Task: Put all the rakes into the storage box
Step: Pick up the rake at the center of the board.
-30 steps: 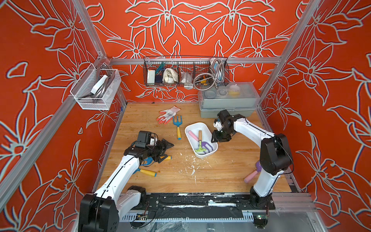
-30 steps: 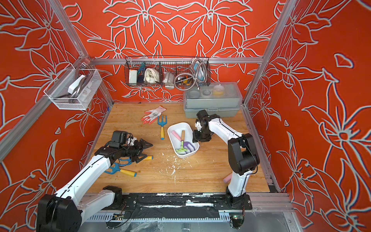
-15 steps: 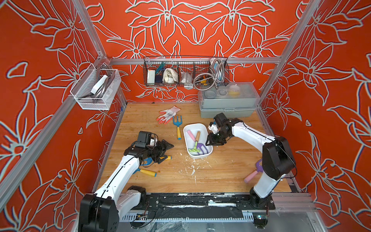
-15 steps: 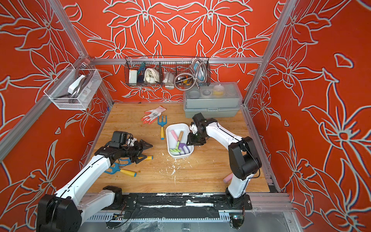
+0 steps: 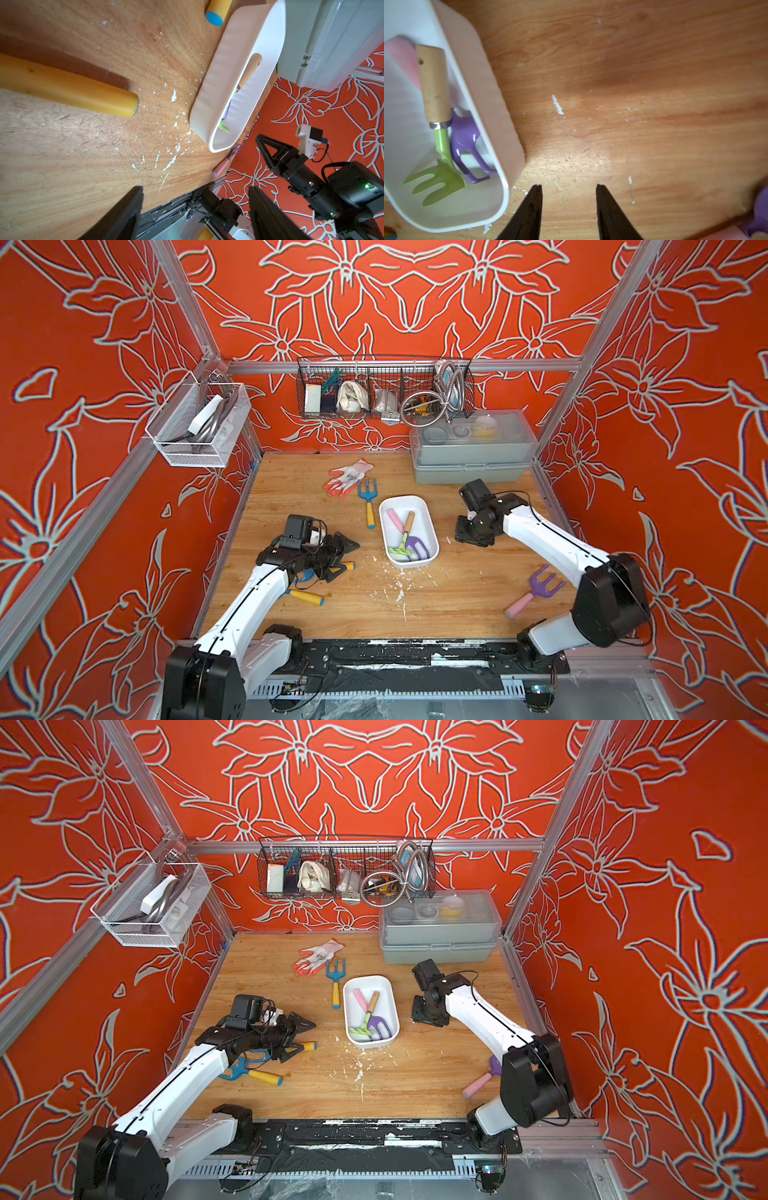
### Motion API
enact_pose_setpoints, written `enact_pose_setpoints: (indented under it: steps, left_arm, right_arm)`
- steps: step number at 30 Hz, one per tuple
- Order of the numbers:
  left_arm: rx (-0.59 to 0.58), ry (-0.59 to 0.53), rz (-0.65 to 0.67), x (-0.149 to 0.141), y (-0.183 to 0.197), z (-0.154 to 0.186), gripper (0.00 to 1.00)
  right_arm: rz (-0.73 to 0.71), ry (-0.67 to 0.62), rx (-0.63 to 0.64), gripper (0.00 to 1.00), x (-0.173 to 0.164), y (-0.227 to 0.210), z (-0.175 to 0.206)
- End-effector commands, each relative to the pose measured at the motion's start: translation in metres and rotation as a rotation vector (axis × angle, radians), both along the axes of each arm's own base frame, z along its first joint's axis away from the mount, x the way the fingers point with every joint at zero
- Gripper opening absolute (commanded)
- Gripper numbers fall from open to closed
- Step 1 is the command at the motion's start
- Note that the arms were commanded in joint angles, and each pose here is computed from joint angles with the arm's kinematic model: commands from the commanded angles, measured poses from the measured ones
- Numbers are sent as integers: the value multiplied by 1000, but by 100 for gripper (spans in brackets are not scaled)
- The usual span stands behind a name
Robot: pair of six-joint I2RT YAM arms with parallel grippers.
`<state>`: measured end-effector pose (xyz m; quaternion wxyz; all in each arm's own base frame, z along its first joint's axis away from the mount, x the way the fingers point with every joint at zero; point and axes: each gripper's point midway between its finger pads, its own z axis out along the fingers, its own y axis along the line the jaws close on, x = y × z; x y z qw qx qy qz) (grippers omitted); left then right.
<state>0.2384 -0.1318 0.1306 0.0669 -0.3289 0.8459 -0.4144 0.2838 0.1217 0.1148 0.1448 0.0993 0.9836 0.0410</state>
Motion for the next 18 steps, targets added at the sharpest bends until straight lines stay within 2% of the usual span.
enact_pose_setpoints:
  steps: [1,10,14,18]
  left_arm:
    - [-11,4,-3,-4,0,1,81]
    - [-20,2,-6,-3,-1,-1,81]
    - [-9,-12,-7,2,0,0,81]
    - [20,-33,-19,9,1,1,80]
  right_arm:
    - [-161,-41,-124,45,-16,-43,2]
    - [-448,-6,-32,49,-73,-107,-19]
    - [-526,-36,-25,54,-94,-126,-17]
    - [-573,7,-13,57,-109,-136,-23]
